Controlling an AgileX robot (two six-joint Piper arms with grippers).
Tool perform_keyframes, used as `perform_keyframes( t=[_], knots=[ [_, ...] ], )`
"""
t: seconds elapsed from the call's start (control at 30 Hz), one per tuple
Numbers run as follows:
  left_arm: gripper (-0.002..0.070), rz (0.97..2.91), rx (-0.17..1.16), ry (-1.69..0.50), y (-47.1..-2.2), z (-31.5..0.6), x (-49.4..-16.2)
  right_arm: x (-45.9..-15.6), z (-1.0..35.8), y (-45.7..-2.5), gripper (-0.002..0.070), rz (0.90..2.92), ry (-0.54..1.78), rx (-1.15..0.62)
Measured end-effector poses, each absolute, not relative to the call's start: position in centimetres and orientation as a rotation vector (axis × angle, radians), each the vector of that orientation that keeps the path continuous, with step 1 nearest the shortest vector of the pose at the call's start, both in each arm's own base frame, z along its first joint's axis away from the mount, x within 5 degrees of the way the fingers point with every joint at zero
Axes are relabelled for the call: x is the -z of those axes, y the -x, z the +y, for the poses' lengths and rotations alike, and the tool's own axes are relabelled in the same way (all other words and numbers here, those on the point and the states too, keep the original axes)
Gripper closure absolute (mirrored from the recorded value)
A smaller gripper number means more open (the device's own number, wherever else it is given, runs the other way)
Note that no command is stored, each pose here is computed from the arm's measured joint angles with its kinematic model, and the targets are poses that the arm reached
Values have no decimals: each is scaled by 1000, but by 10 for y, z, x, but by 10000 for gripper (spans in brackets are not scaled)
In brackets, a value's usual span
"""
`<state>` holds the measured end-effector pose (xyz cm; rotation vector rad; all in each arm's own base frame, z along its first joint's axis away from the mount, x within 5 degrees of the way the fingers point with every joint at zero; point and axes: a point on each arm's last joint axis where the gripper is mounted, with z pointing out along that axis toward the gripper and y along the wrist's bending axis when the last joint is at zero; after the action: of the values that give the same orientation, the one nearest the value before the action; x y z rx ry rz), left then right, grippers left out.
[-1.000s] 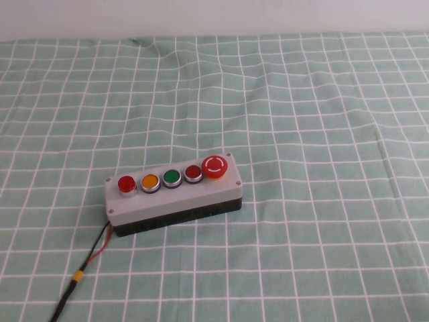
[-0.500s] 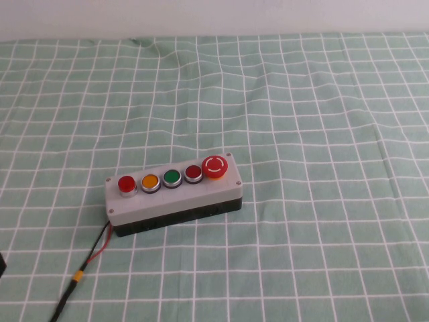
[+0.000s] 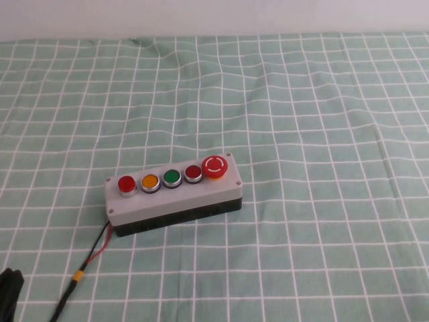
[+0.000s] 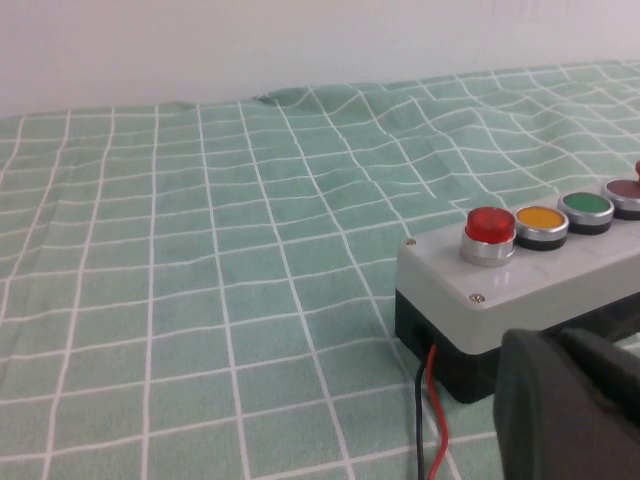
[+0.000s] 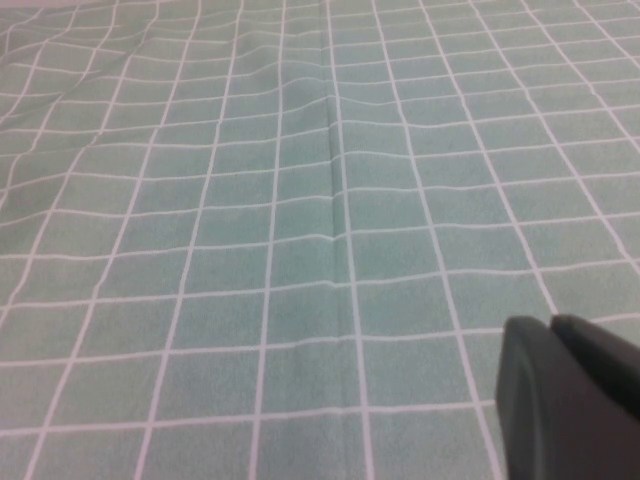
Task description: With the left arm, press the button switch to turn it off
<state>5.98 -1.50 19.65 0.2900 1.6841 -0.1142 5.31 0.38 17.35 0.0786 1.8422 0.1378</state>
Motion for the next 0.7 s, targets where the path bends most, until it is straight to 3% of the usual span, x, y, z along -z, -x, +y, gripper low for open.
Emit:
perform_keyframes(
  t=[0.27, 0.7],
  knots=[
    [678, 1696, 83, -276, -59, -13, -189, -173, 4, -53, 692, 1842, -79, -138],
    [678, 1871, 53, -233, -52, -8, -171, -173, 4, -53, 692, 1842, -79, -138]
  ],
)
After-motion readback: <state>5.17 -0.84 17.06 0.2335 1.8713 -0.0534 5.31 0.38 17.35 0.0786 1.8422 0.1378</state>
